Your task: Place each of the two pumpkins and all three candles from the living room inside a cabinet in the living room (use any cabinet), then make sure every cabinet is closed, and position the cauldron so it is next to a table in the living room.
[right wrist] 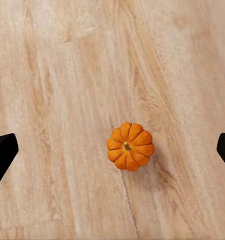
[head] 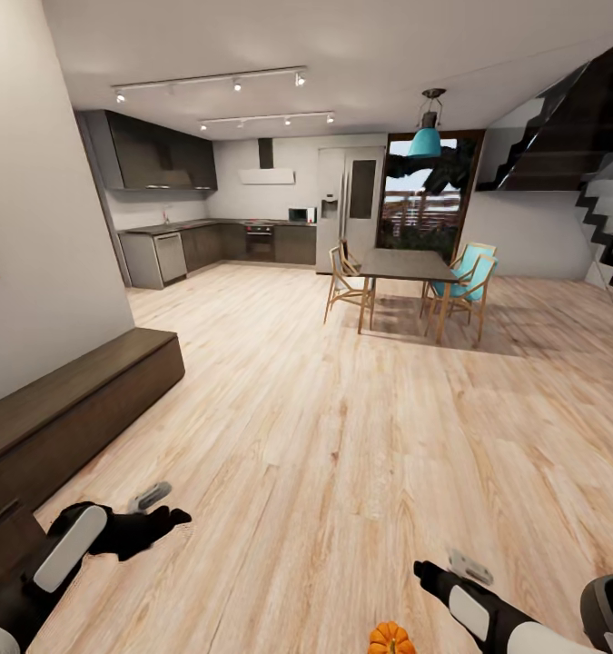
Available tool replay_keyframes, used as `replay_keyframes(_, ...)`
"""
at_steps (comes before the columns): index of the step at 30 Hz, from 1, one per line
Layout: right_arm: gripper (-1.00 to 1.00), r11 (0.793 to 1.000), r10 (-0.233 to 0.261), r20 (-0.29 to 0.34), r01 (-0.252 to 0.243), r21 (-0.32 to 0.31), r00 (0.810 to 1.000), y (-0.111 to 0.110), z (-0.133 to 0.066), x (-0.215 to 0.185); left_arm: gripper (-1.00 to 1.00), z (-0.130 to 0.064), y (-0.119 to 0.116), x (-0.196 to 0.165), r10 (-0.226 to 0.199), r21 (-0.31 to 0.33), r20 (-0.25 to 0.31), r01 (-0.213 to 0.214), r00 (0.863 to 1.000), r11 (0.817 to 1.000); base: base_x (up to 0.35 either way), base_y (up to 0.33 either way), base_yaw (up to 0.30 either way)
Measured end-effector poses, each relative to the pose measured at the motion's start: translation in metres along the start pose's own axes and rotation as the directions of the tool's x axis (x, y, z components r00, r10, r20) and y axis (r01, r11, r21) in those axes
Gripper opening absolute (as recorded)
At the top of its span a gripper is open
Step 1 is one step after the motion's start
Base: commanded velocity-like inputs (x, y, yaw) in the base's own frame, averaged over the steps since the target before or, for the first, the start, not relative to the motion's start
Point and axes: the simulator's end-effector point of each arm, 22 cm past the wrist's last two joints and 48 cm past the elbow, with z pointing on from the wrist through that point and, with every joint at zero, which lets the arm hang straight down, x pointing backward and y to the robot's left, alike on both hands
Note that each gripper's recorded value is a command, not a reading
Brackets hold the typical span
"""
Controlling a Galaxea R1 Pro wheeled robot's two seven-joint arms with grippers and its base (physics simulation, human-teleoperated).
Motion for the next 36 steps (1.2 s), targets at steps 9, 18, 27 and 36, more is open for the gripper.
replay_keyframes(9,1.00,0.996,0.082,-0.018,-0.083,-0.030,0.996,0.003,0.012,0.012,1.00,0.005,0.005,0.002,-0.026,0.026,-0.012,0.027,1.000,0.999,0.000,0.000,0.000)
replay_keyframes(18,1.00,0.971,0.234,-0.085,-0.237,-0.032,0.969,0.006,0.024,0.035,1.00,0.016,-0.002,0.025,-0.061,0.091,-0.097,0.070,0.993,0.993,0.000,0.000,0.000)
replay_keyframes(27,1.00,0.948,0.315,-0.053,-0.317,-0.032,0.948,0.001,0.037,0.037,1.00,0.029,0.002,0.033,-0.065,0.103,-0.107,0.076,0.992,0.992,0.000,0.000,0.000)
replay_keyframes(36,1.00,0.947,0.317,-0.035,-0.318,-0.040,0.948,-0.003,0.050,0.043,1.00,0.038,-0.010,0.039,-0.104,0.196,-0.124,0.127,0.987,0.972,0.000,0.000,0.000)
